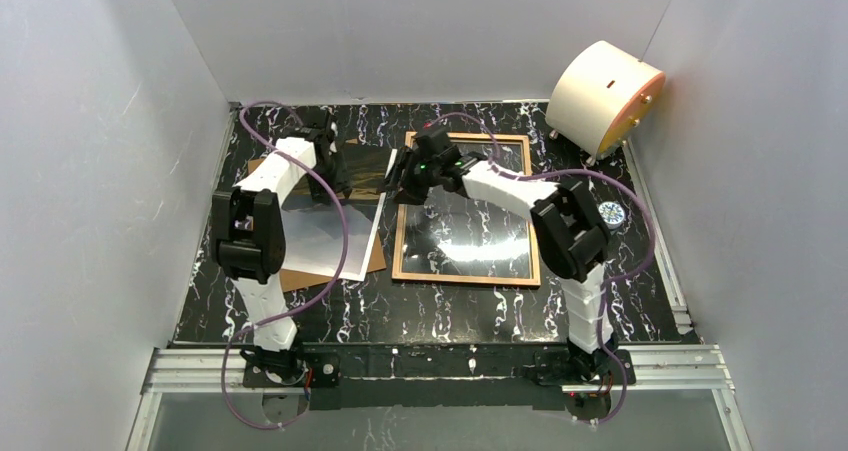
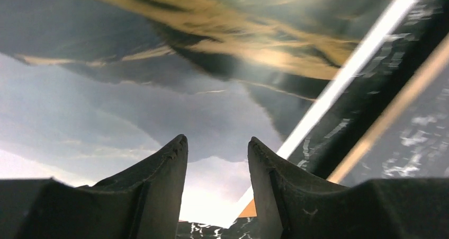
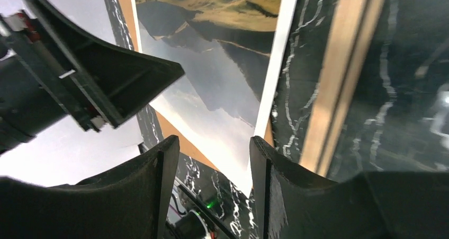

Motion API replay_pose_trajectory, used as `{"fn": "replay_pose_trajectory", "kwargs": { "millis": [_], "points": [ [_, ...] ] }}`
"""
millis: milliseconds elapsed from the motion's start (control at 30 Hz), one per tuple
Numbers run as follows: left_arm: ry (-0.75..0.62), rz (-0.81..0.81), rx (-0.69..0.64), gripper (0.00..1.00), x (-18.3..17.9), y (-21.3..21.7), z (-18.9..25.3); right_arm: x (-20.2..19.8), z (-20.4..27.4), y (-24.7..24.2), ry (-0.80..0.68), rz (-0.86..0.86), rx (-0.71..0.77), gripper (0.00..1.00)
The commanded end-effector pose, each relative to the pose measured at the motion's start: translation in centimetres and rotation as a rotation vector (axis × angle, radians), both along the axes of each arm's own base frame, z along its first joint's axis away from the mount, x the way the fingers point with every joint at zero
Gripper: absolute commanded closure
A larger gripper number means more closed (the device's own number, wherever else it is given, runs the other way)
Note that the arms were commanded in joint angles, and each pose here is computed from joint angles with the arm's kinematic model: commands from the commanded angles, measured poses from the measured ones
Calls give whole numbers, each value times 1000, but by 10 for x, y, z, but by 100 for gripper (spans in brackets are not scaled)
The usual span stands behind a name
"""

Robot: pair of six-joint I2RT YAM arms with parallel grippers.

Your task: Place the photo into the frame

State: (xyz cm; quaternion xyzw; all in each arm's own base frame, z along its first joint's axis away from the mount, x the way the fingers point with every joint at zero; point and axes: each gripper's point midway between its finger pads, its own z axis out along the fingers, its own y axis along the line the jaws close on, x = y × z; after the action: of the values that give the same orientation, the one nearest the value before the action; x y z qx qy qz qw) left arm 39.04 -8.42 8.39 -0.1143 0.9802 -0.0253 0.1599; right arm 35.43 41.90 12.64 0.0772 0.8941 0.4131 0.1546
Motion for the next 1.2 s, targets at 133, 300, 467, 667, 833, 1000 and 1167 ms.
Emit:
{"fn": "replay_pose_trajectory", "kwargs": {
  "millis": [133, 300, 467, 667, 833, 1000, 1167],
  "points": [
    [60, 115, -14, 60, -30, 29, -31, 4, -18, 35, 9, -73, -103, 42],
    [97, 133, -26, 63, -41, 33, -43, 2, -43, 44, 45, -69, -169, 42],
    [137, 134, -39, 64, -52, 35, -53, 13, -34, 51, -64, -78, -214, 42],
    [170, 139, -84, 65, -58, 30, -62, 14, -56, 53, -8, -88, -261, 42],
    [174, 137, -92, 65, -58, 29, -62, 17, -63, 48, 1, -116, -293, 42],
    [192, 138, -101, 65, -61, 27, -68, 18, -68, 46, 6, -125, -313, 42],
    [197, 137, -105, 65, -62, 27, -70, 14, -76, 51, 66, -108, -285, 42]
  ]
}}
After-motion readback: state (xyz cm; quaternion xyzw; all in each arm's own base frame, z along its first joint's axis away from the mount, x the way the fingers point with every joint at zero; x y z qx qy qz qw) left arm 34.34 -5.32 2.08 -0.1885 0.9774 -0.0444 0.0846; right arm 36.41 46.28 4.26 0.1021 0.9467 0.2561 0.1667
